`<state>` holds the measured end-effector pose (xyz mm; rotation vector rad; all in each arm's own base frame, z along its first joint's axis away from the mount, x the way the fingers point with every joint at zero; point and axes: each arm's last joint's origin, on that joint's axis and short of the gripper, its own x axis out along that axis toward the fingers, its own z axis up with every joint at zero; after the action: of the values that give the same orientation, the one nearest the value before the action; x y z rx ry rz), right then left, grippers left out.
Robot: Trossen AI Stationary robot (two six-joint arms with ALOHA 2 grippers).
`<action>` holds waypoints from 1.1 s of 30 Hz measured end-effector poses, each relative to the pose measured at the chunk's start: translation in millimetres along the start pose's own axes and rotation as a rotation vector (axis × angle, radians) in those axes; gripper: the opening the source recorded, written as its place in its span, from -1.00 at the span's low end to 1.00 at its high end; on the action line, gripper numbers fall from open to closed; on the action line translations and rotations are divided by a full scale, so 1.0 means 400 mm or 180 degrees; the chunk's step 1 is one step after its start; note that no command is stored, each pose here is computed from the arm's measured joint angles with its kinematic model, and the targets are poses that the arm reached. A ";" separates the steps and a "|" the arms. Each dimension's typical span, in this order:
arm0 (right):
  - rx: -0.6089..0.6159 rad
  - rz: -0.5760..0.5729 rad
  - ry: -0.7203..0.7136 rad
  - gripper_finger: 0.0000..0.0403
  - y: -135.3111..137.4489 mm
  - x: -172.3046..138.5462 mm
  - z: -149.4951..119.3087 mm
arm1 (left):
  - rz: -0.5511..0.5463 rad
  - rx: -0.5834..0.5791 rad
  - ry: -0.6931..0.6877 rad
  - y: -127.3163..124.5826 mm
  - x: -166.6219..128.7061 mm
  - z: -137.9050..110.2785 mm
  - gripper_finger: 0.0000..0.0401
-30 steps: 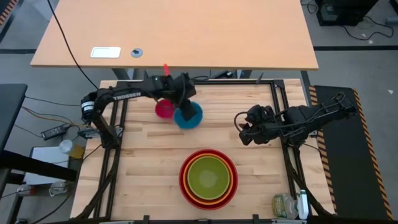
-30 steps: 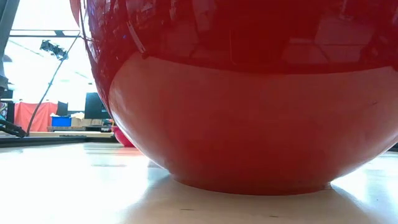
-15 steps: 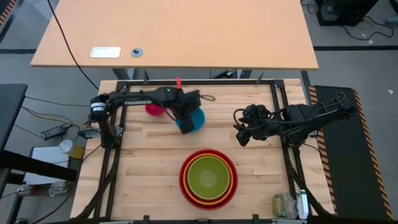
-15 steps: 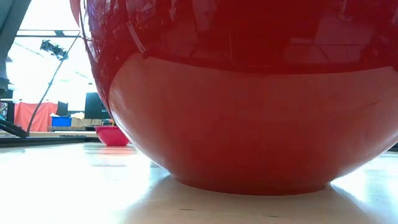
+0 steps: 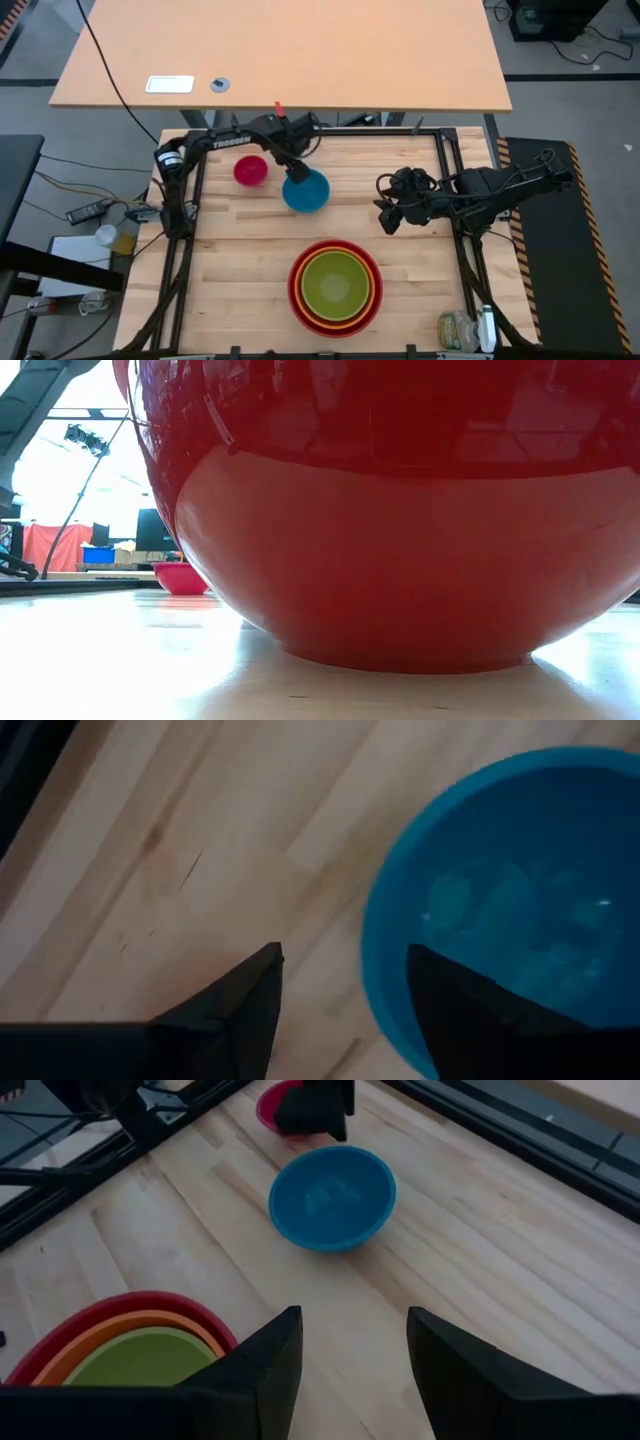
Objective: Nest bowls inside each other
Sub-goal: Stack the blue bowl on top of the green bowl
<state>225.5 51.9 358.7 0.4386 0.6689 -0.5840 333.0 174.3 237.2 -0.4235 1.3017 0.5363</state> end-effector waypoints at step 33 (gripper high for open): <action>-0.0007 -0.0105 -0.0047 -0.07 -0.012 -0.008 -0.001 | -0.0421 0.0400 -0.0201 -0.060 -0.084 -0.028 -0.95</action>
<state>220.5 49.6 359.7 0.4216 0.6637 -0.6173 332.4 143.9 267.5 -0.3822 1.2299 0.3523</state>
